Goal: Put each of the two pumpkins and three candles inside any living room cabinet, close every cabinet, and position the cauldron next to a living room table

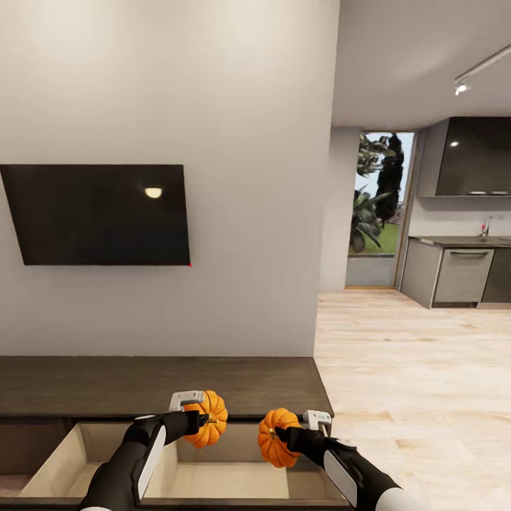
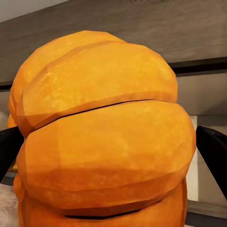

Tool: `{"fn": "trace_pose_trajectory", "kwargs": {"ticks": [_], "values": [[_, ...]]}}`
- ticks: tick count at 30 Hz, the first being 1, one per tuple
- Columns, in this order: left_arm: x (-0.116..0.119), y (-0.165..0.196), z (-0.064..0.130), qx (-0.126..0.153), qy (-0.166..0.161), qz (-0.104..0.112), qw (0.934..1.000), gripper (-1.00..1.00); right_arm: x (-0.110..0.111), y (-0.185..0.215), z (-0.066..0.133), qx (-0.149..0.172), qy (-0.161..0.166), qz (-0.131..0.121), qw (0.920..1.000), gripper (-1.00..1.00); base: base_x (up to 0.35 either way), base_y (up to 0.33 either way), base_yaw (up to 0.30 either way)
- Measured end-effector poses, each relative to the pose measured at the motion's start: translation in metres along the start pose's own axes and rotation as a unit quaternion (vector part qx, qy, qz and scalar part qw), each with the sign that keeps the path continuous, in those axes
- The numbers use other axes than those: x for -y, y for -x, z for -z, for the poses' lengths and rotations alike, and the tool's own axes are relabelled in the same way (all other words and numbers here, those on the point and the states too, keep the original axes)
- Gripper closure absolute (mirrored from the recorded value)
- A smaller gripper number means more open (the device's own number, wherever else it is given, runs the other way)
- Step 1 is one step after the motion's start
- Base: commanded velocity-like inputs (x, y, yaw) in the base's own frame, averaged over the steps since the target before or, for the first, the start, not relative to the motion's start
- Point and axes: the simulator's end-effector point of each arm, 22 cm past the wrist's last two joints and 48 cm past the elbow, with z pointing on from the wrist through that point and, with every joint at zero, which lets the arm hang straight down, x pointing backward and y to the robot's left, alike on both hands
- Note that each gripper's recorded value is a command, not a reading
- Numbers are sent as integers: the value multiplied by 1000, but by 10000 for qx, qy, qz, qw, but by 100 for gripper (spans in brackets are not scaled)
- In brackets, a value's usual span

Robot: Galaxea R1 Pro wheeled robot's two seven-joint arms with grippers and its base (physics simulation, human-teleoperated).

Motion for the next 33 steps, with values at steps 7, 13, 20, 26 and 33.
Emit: {"fn": "trace_pose_trajectory", "kwargs": {"ticks": [7, 13, 20, 26, 33], "values": [[-1, -5, -3, -3, 1, -3, 10000, 100, 2, -5, -3, -3, -1, 3, 10000, 100, 1, 0, 0], [-2, -14, -10, 1, -10, 1, 10000, 100, 7, -14, -8, -2, -10, 3, 10000, 100, 0, 0, 0], [1, 3, -8, 121, -99, -19, 9999, 100, -15, 14, -12, 324, 294, 46, 9990, 100, 0, 0, 0], [9, 39, 0, 376, -213, 54, 9991, 100, -32, 61, -9, 793, 481, 208, 9955, 100, 0, 0, 0], [15, 55, 7, 430, -338, 190, 9983, 100, -51, 108, -3, 1177, 641, 352, 9903, 100, 0, 0, 0]]}}
